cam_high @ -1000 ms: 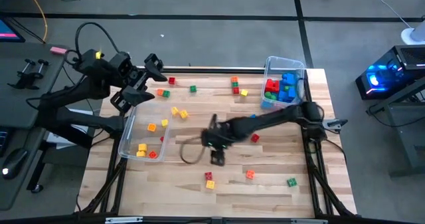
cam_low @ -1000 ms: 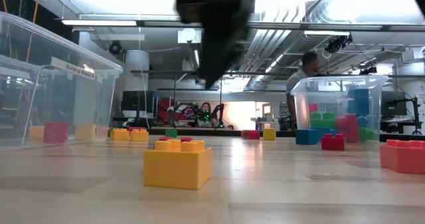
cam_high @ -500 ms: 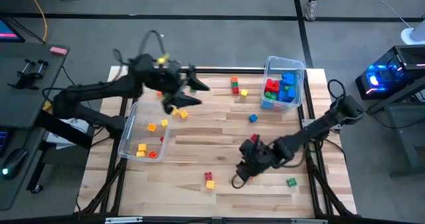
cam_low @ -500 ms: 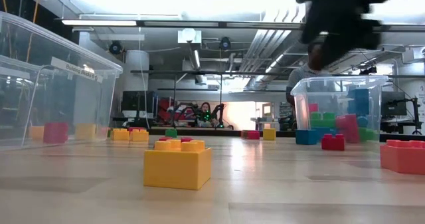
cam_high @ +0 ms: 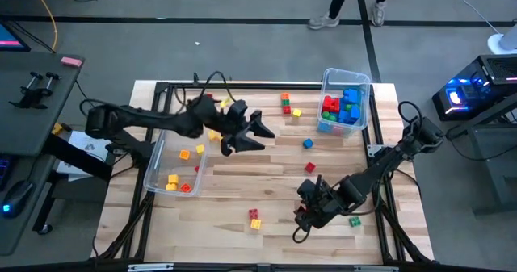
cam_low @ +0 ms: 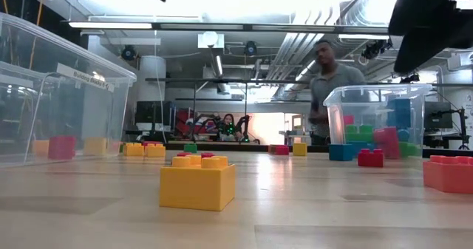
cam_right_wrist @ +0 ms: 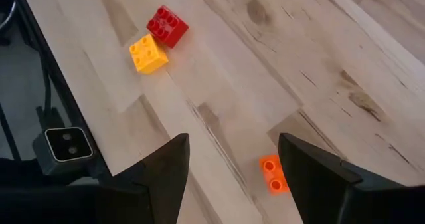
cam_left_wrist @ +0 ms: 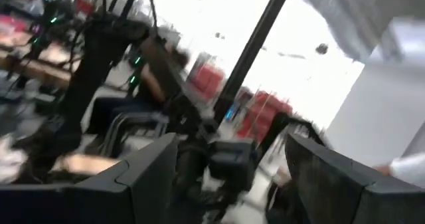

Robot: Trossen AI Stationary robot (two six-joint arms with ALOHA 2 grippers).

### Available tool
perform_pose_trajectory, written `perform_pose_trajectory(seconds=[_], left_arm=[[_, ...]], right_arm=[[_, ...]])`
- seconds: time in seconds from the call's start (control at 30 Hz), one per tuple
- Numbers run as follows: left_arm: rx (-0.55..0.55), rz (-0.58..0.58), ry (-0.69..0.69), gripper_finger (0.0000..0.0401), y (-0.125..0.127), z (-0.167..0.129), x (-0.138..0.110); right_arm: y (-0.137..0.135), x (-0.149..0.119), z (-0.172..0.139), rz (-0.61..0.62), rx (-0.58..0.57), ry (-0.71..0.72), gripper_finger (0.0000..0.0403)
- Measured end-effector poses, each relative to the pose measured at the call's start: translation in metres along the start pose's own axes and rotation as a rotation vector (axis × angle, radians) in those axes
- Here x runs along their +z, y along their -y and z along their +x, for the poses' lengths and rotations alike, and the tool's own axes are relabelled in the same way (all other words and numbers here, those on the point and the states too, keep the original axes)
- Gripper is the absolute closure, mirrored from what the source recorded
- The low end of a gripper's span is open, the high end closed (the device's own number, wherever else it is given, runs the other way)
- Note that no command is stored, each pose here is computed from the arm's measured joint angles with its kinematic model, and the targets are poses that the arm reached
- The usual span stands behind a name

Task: Sort blocks by size
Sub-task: Put the small orange game piece into the left transparent bin

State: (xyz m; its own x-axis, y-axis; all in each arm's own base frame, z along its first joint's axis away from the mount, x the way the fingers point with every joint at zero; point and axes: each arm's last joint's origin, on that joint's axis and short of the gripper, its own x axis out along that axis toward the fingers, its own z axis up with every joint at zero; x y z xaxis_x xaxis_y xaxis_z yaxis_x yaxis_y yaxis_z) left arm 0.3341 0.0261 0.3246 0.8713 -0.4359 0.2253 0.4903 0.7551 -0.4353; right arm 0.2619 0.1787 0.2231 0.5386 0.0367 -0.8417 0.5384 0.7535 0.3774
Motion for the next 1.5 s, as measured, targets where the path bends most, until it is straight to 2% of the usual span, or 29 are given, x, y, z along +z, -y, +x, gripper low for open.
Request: perform_pose_trajectory(seconds=[0.13,0.33,0.5,0.73,0.87,1.03,1.13,1.23,1.37,1.5], left_arm=[[0.005,-0.07,0.072,0.0135,-0.005,-0.002,-0.016],[0.086,-0.074,0.039,0.0135,-0.017,-0.007,-0.021],[0.099,0.066,0.042,0.0135,-0.019,-0.01,-0.018],[0.106,0.16,0.038,0.0135,-0.016,-0.012,-0.014],[0.159,0.242,-0.062,0.0135,-0.016,-0.015,-0.019],[0.373,0.385,-0.279,0.0135,0.0,-0.033,-0.01],[0.434,0.426,-0.382,0.0135,0.015,-0.052,-0.004],[0.406,0.41,-0.412,0.0135,0.029,-0.067,-0.001],[0.303,0.359,-0.346,0.0135,0.044,-0.084,-0.002],[0.288,0.307,-0.259,0.0135,0.048,-0.098,-0.012]], right_arm=[[0.002,0.003,0.001,-0.014,-0.016,0.001,0.0176],[0.006,0.014,0.004,0.015,-0.023,0.017,0.0176],[0.002,0.022,0.006,0.05,0.031,0.039,0.0176],[-0.001,0.025,0.006,0.089,0.065,0.051,0.0176],[-0.002,0.025,0.006,0.093,0.078,0.053,0.0176],[-0.003,0.032,0.008,0.118,0.138,-0.027,0.0176],[-0.002,0.037,0.01,0.132,0.149,-0.022,0.0176],[0.0,0.045,0.014,0.123,0.156,-0.004,0.0176],[0.003,0.054,0.022,0.12,0.155,0.008,0.0176],[0.006,0.06,0.027,0.088,0.149,-0.04,0.0176]])
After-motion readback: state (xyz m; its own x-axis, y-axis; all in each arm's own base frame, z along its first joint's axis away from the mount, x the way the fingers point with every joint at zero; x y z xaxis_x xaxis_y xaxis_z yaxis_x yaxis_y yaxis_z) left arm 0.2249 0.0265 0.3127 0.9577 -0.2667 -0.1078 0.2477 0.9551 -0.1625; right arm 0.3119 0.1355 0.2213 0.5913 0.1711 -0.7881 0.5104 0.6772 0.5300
